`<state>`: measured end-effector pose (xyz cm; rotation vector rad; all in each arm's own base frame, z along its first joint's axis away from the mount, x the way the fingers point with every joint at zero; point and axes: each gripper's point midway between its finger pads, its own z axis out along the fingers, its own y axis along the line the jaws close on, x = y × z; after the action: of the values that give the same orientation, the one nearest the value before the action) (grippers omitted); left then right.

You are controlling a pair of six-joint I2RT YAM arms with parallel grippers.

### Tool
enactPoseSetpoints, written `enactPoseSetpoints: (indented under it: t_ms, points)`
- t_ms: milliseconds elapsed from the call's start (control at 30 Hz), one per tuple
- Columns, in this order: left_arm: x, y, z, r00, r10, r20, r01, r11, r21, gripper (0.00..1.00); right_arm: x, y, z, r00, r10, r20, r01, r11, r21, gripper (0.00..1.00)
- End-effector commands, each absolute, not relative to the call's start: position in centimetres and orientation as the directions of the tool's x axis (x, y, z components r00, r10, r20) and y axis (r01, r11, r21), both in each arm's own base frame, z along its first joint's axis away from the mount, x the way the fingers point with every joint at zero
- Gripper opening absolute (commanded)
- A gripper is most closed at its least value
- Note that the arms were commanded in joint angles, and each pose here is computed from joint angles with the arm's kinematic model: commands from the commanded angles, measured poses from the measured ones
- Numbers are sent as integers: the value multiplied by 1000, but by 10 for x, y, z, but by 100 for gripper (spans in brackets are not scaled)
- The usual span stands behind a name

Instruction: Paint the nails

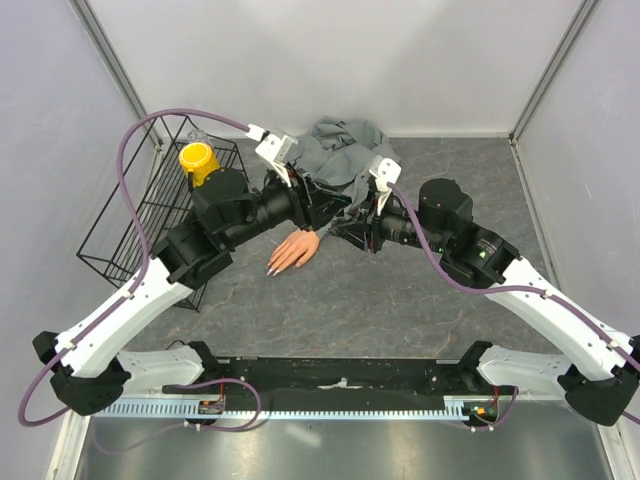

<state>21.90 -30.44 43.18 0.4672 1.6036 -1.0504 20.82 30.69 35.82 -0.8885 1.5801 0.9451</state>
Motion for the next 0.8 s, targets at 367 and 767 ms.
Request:
enactPoseSetpoints:
  t_ms: [367,767]
  points:
    - [125,-339,439,-227,-47,-973,971,-86,-223,2,169,298,418,-58,76,-995,-959,272,77,0]
    - [117,-324,436,-329,80,-941,872,-358,-335,15,58,285,442,-78,143,-987,-959,-280,35,0]
